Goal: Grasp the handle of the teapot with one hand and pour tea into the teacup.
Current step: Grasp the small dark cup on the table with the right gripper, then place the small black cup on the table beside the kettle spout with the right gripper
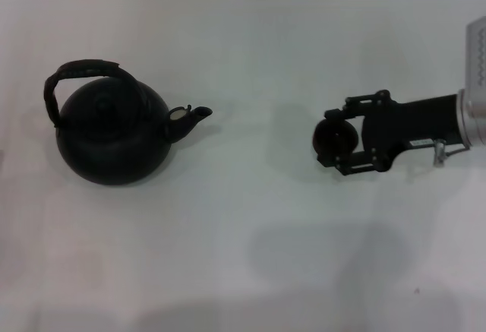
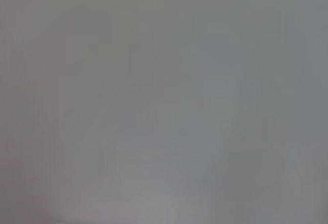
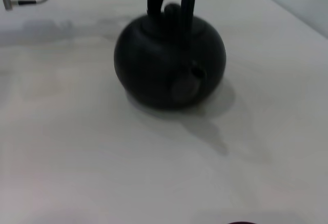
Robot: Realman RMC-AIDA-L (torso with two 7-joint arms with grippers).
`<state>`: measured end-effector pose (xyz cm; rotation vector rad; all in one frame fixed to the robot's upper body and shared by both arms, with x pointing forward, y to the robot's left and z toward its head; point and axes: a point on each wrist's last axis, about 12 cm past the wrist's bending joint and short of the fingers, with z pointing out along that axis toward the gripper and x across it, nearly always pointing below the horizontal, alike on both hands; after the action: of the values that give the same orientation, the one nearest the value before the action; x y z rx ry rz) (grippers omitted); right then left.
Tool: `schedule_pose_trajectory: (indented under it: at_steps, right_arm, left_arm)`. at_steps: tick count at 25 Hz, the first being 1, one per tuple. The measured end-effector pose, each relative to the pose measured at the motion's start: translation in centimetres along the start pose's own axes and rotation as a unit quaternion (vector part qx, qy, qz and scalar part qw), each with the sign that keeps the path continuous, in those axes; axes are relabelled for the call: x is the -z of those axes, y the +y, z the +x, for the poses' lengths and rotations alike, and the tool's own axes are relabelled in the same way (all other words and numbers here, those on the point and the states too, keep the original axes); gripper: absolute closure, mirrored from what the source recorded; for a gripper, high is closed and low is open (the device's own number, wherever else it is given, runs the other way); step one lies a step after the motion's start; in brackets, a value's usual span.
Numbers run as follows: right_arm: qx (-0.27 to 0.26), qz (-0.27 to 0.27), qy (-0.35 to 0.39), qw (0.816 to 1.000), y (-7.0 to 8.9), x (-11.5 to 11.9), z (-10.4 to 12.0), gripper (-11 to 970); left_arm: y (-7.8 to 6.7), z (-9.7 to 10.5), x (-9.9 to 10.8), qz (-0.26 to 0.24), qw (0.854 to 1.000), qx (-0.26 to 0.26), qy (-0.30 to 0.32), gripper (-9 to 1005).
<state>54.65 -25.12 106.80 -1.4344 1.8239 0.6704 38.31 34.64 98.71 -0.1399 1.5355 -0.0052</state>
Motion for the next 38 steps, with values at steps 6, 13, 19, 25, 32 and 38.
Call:
schedule_pose_trajectory:
  at_steps: [6, 13, 19, 25, 32, 38]
  right_arm:
    - [0.002, -0.019, -0.023, 1.000, -0.2, -1.5, -1.9, 224]
    - [0.016, -0.031, -0.006, 0.999, 0.2, -4.0, -3.1, 223]
    - [0.018, -0.029, 0.014, 0.999, 0.7, -5.7, -3.5, 221]
    - [0.023, -0.025, 0.022, 0.999, 1.3, -6.8, -3.5, 218]
    - [0.027, -0.015, 0.027, 0.999, 1.6, -7.4, -3.3, 215]
    - [0.036, -0.010, 0.028, 0.999, 1.8, -7.5, -3.0, 213]
  left_arm:
    - [-0.1, 0.0, 0.0, 0.002, 1.000, 0.000, -0.002, 256]
    - [-0.3, 0.0, -0.2, 0.009, 1.000, 0.001, -0.002, 257]
    - [-0.5, 0.0, -0.3, 0.016, 1.000, 0.001, -0.002, 257]
    - [-0.5, 0.0, -0.1, 0.016, 1.000, 0.001, 0.000, 257]
    - [-0.4, 0.0, 0.0, 0.015, 1.000, 0.001, 0.001, 256]
    - [-0.3, 0.0, 0.0, 0.014, 1.000, 0.000, 0.002, 256]
